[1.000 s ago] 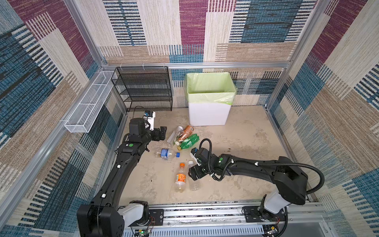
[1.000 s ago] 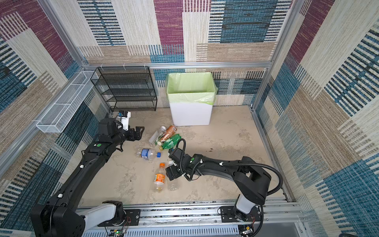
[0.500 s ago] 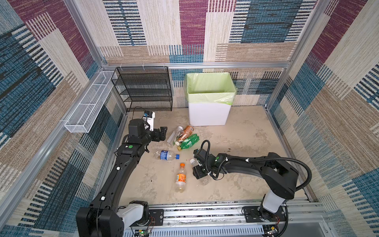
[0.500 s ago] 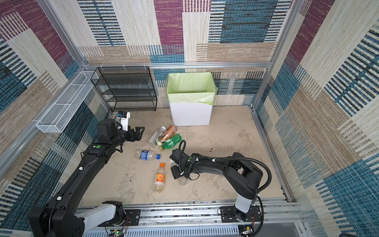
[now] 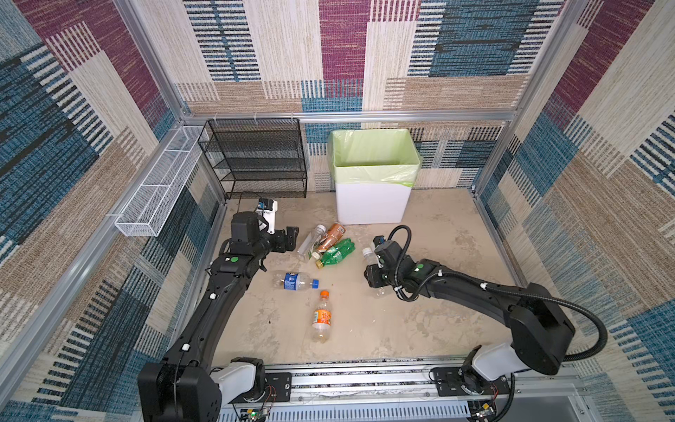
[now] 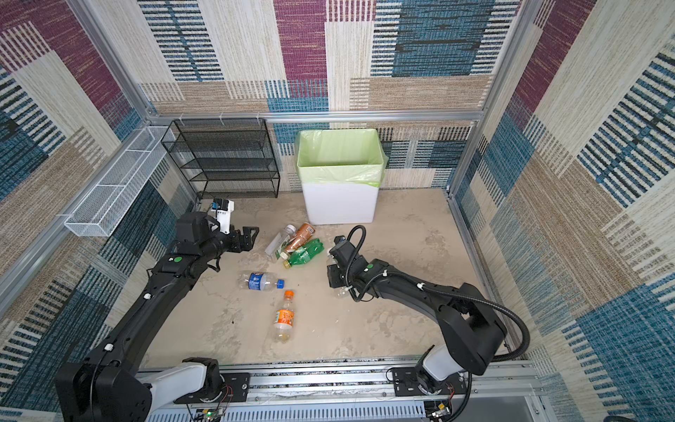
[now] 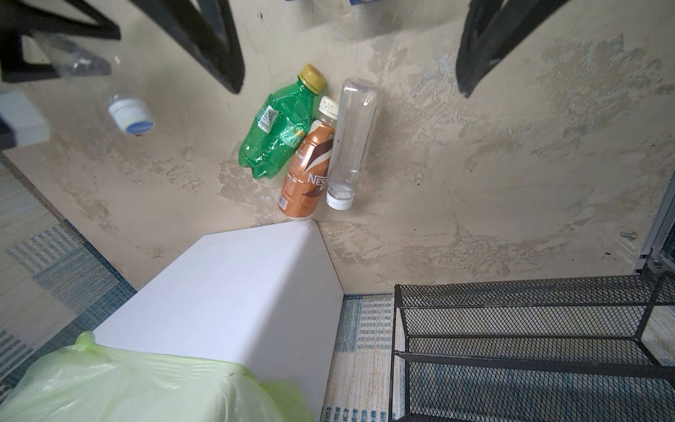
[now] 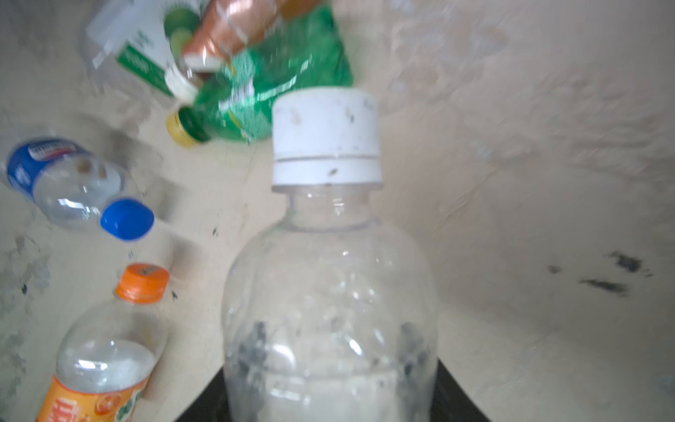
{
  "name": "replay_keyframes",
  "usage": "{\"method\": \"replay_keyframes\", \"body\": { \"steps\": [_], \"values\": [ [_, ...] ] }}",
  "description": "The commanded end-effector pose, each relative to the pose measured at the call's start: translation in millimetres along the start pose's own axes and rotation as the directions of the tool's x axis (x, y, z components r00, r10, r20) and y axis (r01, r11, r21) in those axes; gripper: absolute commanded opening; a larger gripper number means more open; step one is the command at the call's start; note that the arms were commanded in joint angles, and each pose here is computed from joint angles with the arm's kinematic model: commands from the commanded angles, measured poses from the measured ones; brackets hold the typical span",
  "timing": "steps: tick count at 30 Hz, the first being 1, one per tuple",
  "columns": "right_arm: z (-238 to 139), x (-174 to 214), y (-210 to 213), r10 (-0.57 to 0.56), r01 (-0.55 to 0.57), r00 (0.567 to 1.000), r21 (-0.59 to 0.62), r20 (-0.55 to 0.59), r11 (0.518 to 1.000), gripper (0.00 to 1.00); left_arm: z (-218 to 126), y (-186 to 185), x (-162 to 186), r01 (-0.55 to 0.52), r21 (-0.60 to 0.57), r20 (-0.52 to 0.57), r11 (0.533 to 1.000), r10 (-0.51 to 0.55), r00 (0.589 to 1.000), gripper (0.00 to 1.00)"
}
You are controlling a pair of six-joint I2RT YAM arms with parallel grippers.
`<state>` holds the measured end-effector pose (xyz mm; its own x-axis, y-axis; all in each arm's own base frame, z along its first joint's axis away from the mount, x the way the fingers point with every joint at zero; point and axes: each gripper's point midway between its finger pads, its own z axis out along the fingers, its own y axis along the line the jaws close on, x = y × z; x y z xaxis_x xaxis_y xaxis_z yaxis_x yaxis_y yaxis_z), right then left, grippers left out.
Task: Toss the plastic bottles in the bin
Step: 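Close the right gripper on the white-capped clear bottle and lift it, then open the right gripper over the bin while the left gripper lowers toward the orange-capped bottle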
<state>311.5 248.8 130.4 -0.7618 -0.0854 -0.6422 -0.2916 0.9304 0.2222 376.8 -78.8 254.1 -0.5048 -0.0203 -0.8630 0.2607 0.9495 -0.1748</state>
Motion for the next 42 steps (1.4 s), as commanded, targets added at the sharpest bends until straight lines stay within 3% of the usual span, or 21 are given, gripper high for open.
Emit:
{"method": "replay_keyframes", "body": {
  "steps": [1,4,7,10,11,14,16,19,21,23,25,27,29,32,34,35,37,42],
  "values": [
    [-36,-73,-10,-0.006,-0.003,0.958,0.029,0.288,1.000,0.54,-2,-8,-6,-0.007,0.039,0.035,0.999,0.006,0.999,0.91],
    [-87,-129,-18,-0.017,-0.002,0.856,0.036,0.516,0.999,0.54,-2,-13,-6,-0.013,0.060,0.040,0.998,0.011,0.999,0.90],
    [-147,-172,-22,-0.061,0.010,0.694,0.075,0.717,0.997,0.54,-5,-19,-9,-0.025,0.085,0.064,0.996,0.019,0.998,0.89],
    [-218,-200,-24,-0.115,0.014,0.462,0.122,0.879,0.992,0.54,-9,-23,-10,-0.044,0.095,0.092,0.995,0.035,0.995,0.89],
    [-245,-206,-25,-0.131,0.009,0.367,0.137,0.921,0.991,0.54,-10,-25,-11,-0.049,0.099,0.095,0.994,0.040,0.995,0.89],
    [-311,-212,-23,-0.157,0.003,0.107,0.158,0.982,0.987,0.53,-12,-30,-12,-0.062,0.117,0.104,0.991,0.050,0.993,0.89],
    [-340,-212,-20,-0.167,0.004,-0.026,0.168,0.986,0.986,0.53,-13,-35,-11,-0.076,0.126,0.112,0.989,0.062,0.992,0.89],
    [-371,-218,-12,-0.188,0.003,-0.174,0.191,0.967,0.982,0.53,-17,-40,-12,-0.106,0.118,0.118,0.987,0.092,0.989,0.89],
    [-380,-232,-9,-0.218,-0.017,-0.215,0.219,0.952,0.975,0.53,-22,-43,-14,-0.121,0.099,0.115,0.988,0.109,0.987,0.89],
    [-381,-254,-12,-0.226,-0.048,-0.220,0.221,0.949,0.974,0.53,-29,-47,-15,-0.129,0.084,0.109,0.988,0.119,0.987,0.89],
    [-366,-292,-19,-0.204,-0.050,-0.157,0.198,0.966,0.979,0.53,-37,-46,-10,-0.085,0.071,0.092,0.994,0.078,0.993,0.89],
    [-332,-342,-27,-0.152,-0.013,-0.021,0.152,0.988,0.988,0.53,-42,-44,4,-0.028,0.048,0.067,0.998,0.025,0.997,0.89],
    [-279,-390,-30,-0.128,0.035,0.167,0.124,0.978,0.992,0.56,-45,-44,22,0.014,0.039,0.015,0.999,-0.015,1.000,0.89],
    [-199,-431,-28,-0.154,0.113,0.421,0.117,0.894,0.987,0.64,-50,-48,46,0.040,0.025,-0.055,0.999,-0.038,0.998,0.89],
    [-169,-439,-30,-0.169,0.125,0.508,0.122,0.845,0.985,0.75,-53,-54,58,0.041,0.025,-0.095,0.999,-0.039,0.995,0.89],
    [-161,-441,-33,-0.173,0.120,0.532,0.128,0.829,0.985,0.84,-54,-58,64,0.039,0.030,-0.114,0.999,-0.035,0.993,0.89],
    [-159,-442,-34,-0.180,0.121,0.540,0.136,0.822,0.983,0.96,-57,-65,72,0.037,0.036,-0.146,0.999,-0.032,0.989,0.89],
    [-196,-440,-35,-0.207,0.113,0.453,0.174,0.867,0.978,0.99,-58,-84,92,0.037,0.059,-0.234,0.998,-0.022,0.972,0.89]
  ]
}}
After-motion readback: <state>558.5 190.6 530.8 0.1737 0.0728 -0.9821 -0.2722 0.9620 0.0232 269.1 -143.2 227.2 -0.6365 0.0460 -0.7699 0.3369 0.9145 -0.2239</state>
